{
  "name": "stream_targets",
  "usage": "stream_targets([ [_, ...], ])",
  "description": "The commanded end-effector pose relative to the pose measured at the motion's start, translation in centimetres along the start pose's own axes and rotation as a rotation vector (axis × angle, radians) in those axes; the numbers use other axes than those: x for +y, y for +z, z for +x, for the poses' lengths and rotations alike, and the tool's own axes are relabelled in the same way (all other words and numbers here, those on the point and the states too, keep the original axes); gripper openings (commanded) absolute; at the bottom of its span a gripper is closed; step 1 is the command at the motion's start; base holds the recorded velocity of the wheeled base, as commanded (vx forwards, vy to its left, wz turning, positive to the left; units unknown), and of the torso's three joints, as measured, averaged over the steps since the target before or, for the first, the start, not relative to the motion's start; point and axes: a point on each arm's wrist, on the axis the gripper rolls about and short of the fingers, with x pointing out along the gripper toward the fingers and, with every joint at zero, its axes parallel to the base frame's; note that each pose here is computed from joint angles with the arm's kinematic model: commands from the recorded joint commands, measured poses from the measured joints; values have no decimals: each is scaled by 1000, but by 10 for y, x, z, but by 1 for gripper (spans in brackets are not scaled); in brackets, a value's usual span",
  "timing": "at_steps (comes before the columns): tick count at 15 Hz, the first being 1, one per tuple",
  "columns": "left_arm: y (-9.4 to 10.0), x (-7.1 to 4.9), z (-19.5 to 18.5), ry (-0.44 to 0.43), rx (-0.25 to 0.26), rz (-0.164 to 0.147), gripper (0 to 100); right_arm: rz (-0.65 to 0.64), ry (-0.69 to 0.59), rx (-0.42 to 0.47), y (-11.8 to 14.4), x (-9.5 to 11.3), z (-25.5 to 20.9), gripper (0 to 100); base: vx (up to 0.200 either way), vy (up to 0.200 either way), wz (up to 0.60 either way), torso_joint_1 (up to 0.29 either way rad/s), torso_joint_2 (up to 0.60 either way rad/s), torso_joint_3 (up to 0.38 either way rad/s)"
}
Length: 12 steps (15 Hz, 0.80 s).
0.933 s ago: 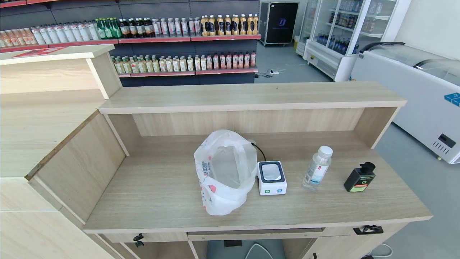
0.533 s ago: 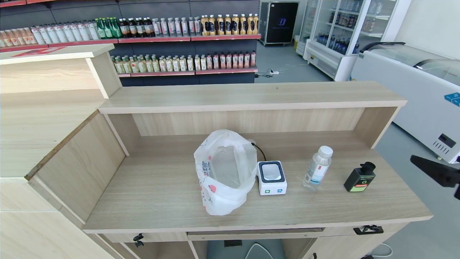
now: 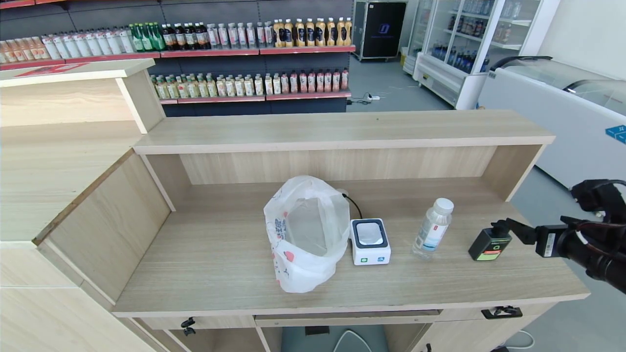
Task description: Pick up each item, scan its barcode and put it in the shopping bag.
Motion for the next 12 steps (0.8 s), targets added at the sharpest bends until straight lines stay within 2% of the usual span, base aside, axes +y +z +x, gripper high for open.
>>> stream_targets([
  [1,0,0,0,0,-1,0,100,3,18,134,-42,4,15,100,0,0,0,0,0,0],
  [5,0,0,0,0,-1,0,100,-17,22,127,-54,6,24,100,0,0,0,0,0,0],
  [9,0,0,0,0,-1,0,100,-59,128,35,-50,22,59,100,0,0,0,0,0,0],
  [12,0,0,0,0,-1,0,100,-78,170,0,-53,35,82,100,0,0,0,0,0,0],
])
